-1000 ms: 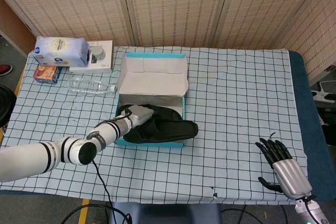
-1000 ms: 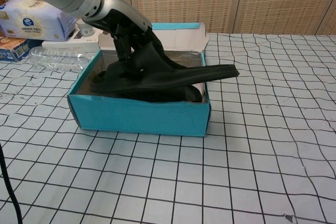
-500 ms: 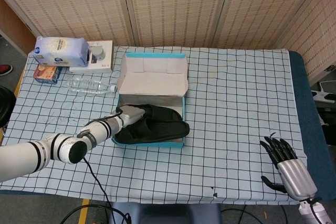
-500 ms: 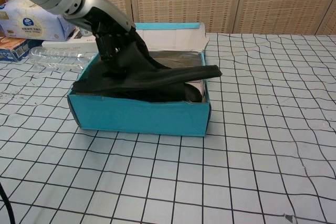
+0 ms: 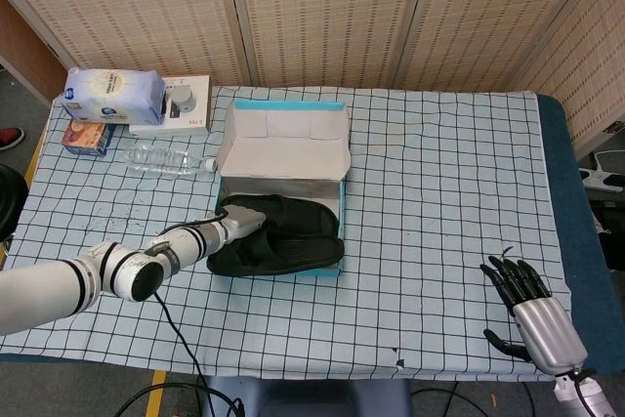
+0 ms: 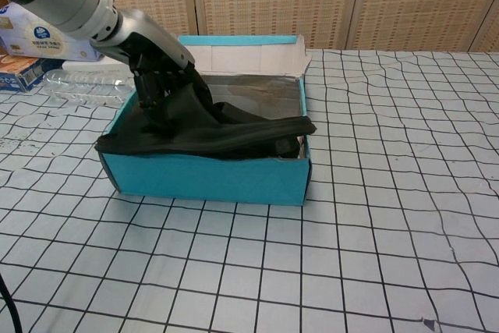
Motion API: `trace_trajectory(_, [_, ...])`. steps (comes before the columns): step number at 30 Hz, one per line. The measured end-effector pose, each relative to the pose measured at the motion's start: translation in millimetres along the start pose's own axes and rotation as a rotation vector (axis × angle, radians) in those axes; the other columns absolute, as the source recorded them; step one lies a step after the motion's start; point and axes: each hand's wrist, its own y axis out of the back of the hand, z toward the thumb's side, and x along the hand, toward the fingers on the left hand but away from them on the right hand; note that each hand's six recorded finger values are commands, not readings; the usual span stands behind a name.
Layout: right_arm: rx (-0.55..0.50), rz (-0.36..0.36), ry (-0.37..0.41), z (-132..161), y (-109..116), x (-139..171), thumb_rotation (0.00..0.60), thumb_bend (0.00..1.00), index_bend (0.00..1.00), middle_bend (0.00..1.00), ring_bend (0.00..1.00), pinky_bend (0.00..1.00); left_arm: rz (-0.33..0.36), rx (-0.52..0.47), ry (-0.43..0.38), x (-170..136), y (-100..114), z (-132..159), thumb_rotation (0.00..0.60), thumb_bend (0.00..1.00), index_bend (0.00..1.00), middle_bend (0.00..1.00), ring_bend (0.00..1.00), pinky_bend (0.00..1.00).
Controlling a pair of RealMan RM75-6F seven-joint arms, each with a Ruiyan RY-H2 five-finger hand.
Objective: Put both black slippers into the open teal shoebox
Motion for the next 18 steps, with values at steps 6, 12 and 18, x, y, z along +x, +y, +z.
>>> trace_trajectory(6, [-0.001, 0.0, -0.002, -0.5, 0.1, 0.2, 0.577, 0.14, 0.0, 0.0, 0.0, 0.0, -0.011, -0.003, 0.029, 13.7, 0.1, -6.6, 0.6, 0.69, 0.64, 0.74, 0.66, 0.6])
trace_trajectory(12, [0.0, 0.004, -0.004, -0.9, -0.7, -1.0, 0.576, 0.14, 0.0, 0.0, 0.0, 0.0, -0.034, 0.012, 0.07, 26.2, -3.4, -18.6, 0.6, 0.7, 0.65, 0.76, 0.67, 0.61])
trace_trajectory(18, [0.003, 0.015, -0.002, 0.2, -3.2, -2.0, 0.577, 0.14, 0.0, 0.0, 0.0, 0.0, -0.075, 0.034, 0.104, 35.2, -12.0, -25.6, 0.6, 0.7, 0.66, 0.77, 0.68, 0.61])
